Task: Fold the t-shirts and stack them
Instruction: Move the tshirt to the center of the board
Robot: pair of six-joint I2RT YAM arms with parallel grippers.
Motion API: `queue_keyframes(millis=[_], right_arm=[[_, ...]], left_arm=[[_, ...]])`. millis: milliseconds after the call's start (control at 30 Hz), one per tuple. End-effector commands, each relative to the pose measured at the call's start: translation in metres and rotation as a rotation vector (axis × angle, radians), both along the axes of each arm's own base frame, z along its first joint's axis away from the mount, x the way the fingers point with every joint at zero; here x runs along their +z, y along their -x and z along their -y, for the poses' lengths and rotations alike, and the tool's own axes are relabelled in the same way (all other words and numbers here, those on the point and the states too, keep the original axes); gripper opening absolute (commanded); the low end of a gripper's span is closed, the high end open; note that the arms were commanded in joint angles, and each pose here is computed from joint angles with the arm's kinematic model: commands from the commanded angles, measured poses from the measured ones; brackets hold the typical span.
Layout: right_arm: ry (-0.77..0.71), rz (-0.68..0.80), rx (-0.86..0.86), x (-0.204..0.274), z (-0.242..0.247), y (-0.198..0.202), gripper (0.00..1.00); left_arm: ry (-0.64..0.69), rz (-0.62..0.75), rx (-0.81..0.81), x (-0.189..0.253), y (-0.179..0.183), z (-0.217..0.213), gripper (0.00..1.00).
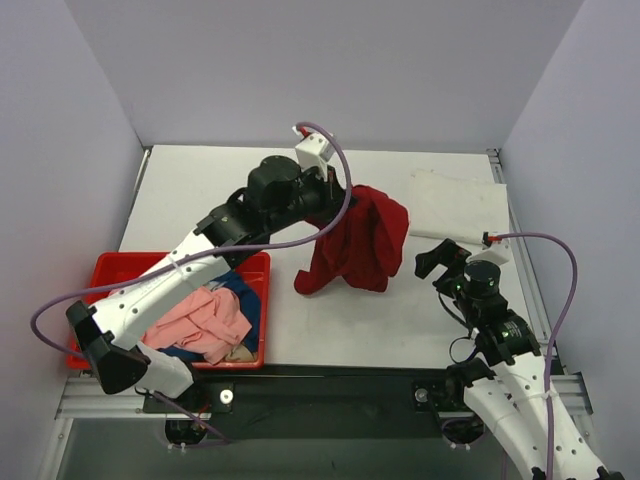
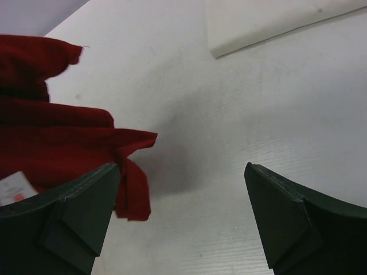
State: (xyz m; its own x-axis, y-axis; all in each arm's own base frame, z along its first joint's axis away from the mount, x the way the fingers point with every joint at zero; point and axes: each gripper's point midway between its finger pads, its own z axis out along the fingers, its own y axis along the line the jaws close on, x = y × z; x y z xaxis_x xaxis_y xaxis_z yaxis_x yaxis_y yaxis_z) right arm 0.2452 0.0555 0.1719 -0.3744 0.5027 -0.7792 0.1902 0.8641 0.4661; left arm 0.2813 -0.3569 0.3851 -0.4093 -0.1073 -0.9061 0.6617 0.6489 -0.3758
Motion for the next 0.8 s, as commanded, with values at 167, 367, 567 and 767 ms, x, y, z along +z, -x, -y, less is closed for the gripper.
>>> queue_keyframes(millis=[167,367,567,767], right_arm=[[-0.009,-0.029,0.059,-0.001,-0.009,0.005,0.95],[-0.006,-0.102,0.128,-0.025,-0.023,0.010,0.89],[0.035,-0.152,0.217,-0.046,-0.049,0.016,0.84],[0.048,-0.197,0.239,-0.069,-0.061,0.016,0.83]], left_arm=[[-0.227,-0.172,0.210,-0.129,-0.051,-0.016,0.00],[-0.186,-0.194,0.165,-0.170,-0.054,-0.010,0.00],[-0.108,-0.225,0.004,-0.177,-0.055,0.026,0.00],[0.026,-0.195,-0.171,-0.155,-0.050,0.069,0.05]])
